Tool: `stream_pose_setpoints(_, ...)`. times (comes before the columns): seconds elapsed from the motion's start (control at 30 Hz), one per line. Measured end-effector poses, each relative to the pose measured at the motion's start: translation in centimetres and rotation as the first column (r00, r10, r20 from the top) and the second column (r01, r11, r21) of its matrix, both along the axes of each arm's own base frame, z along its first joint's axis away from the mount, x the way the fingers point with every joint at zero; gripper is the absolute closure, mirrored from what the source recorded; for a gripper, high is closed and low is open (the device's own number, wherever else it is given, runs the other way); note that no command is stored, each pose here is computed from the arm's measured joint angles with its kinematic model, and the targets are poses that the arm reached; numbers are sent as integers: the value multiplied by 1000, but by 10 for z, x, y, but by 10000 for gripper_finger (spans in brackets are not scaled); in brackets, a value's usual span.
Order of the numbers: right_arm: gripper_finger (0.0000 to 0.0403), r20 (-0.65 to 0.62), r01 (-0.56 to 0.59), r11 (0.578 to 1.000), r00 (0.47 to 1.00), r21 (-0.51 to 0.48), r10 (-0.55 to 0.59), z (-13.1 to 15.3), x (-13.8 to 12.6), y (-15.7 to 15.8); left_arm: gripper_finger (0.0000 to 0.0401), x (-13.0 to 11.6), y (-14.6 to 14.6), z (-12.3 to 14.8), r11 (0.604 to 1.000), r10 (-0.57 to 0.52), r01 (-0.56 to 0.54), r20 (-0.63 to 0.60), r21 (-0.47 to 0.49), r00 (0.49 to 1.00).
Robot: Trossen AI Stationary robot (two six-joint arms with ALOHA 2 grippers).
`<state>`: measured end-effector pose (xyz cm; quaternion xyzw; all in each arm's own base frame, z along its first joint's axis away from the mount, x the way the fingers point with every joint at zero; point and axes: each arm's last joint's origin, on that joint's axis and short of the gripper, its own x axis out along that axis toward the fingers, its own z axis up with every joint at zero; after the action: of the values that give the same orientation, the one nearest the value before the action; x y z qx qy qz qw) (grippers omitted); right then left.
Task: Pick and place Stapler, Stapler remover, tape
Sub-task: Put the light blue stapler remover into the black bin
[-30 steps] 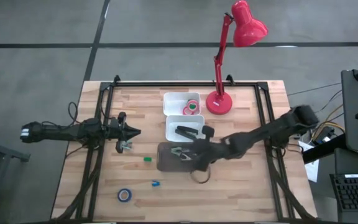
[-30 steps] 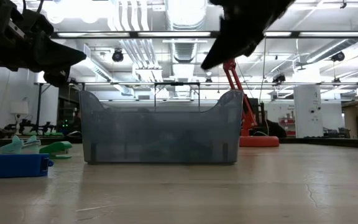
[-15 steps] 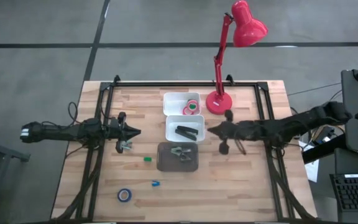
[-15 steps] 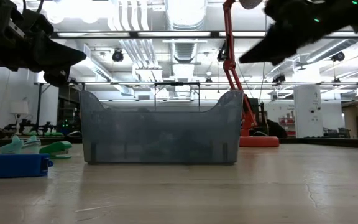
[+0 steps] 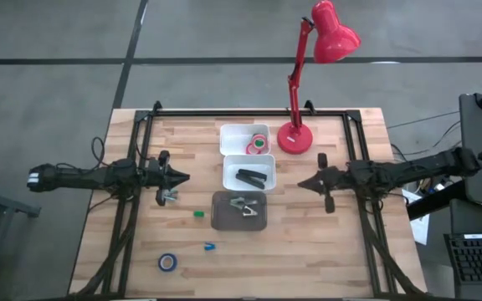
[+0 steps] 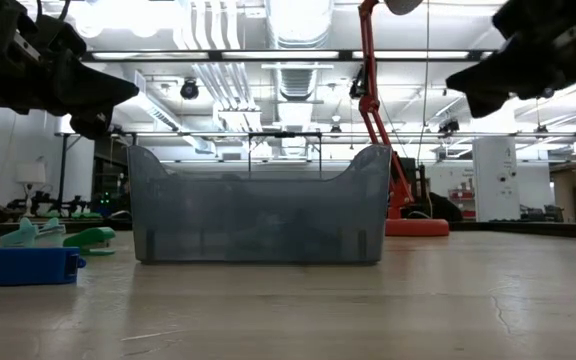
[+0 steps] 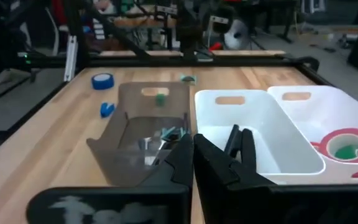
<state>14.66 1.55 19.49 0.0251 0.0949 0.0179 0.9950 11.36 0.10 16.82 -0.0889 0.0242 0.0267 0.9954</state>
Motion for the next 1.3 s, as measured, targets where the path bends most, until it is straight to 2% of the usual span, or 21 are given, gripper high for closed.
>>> stream_pose_setpoints(0.17, 394, 77, 21, 1000, 997, 7, -22, -7, -17, -3, 371, 0, 0, 0, 1000, 0, 0, 0, 0, 1000)
stream_pose_setpoints(0.27, 394, 116, 18, 999, 993, -30, -15, -11, -24, -3, 371, 0, 0, 0, 1000, 0, 0, 0, 0, 1000)
stream_pose_setpoints(0.53, 394, 149, 22, 1000, 988, 16, -24, -16, -40, -5, 371, 0, 0, -3, 1000, -4, 4, -31, -2, 1000)
stream_pose_setpoints(0.77, 394, 153, 23, 1000, 988, 19, -26, -27, -42, -6, 371, 0, 0, -2, 1000, -7, 7, -27, 20, 1000)
stream_pose_setpoints(0.9, 394, 141, 23, 1000, 990, 18, -26, -28, -41, -6, 371, 0, 3, 3, 996, 83, -84, 33, 23, 996)
stream_pose_setpoints(1.03, 394, 133, 24, 1000, 991, 17, -25, -29, -41, -6, 371, 0, 3, 12, 977, 112, -84, 135, -198, 985)
stream_pose_setpoints(1.2, 394, 131, 24, 1000, 991, 13, -25, -29, -40, -6, 371, 1, 4, 12, 947, 133, -86, 135, -311, 982)
stream_pose_setpoints(1.3, 394, 131, 24, 1000, 991, 14, -25, -29, -40, -6, 371, 1, 5, 13, 894, 199, -116, 151, -434, 968)
